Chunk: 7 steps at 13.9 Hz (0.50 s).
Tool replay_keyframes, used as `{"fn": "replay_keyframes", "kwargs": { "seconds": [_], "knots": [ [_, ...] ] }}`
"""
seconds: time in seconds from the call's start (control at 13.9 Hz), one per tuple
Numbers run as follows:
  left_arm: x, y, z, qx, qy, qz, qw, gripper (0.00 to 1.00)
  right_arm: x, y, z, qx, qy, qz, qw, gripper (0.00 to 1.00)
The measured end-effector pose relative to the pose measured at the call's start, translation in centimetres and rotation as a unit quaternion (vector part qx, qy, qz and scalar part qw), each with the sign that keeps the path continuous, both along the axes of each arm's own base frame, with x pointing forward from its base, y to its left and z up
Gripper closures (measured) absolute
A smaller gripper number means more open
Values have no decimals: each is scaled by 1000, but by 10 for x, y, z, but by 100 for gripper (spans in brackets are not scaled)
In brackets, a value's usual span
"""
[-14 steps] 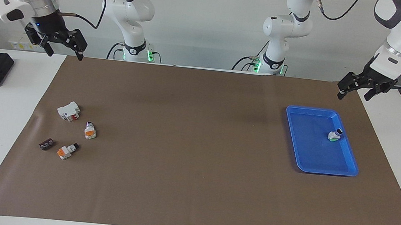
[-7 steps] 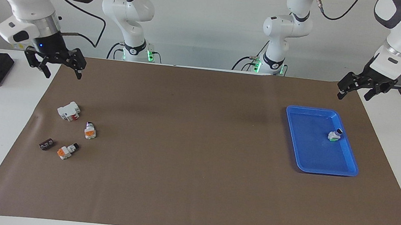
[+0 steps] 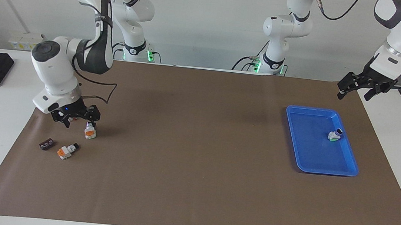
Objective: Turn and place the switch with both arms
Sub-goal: 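Reach the right gripper toward the orange-topped switch, then grasp the orange-topped switch with the right gripper and lift it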
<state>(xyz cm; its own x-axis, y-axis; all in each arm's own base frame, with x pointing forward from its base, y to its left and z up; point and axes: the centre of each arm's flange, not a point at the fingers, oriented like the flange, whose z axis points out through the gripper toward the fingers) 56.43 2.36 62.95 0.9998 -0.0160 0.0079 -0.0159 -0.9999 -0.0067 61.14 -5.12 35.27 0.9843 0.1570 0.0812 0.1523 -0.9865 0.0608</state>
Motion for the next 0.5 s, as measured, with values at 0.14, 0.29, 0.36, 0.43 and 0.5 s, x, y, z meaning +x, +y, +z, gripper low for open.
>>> {"fn": "replay_keyframes", "kwargs": {
  "seconds": [0.14,0.29,0.36,0.43,0.5],
  "knots": [
    [0,0,0,0,0,0,1000,0,-10,1,-31,0,5,2,1000,0],
    [0,0,0,0,0,0,1000,0,-18,1,-41,0,16,21,1000,0],
    [0,0,0,0,0,0,1000,0,-19,1,-43,-1,18,37,999,0],
    [0,0,0,0,0,0,1000,0,-19,-1,-44,-3,15,49,999,0],
    [0,0,0,0,0,0,1000,0,-20,-2,-46,-4,12,59,998,1]
  ]
}}
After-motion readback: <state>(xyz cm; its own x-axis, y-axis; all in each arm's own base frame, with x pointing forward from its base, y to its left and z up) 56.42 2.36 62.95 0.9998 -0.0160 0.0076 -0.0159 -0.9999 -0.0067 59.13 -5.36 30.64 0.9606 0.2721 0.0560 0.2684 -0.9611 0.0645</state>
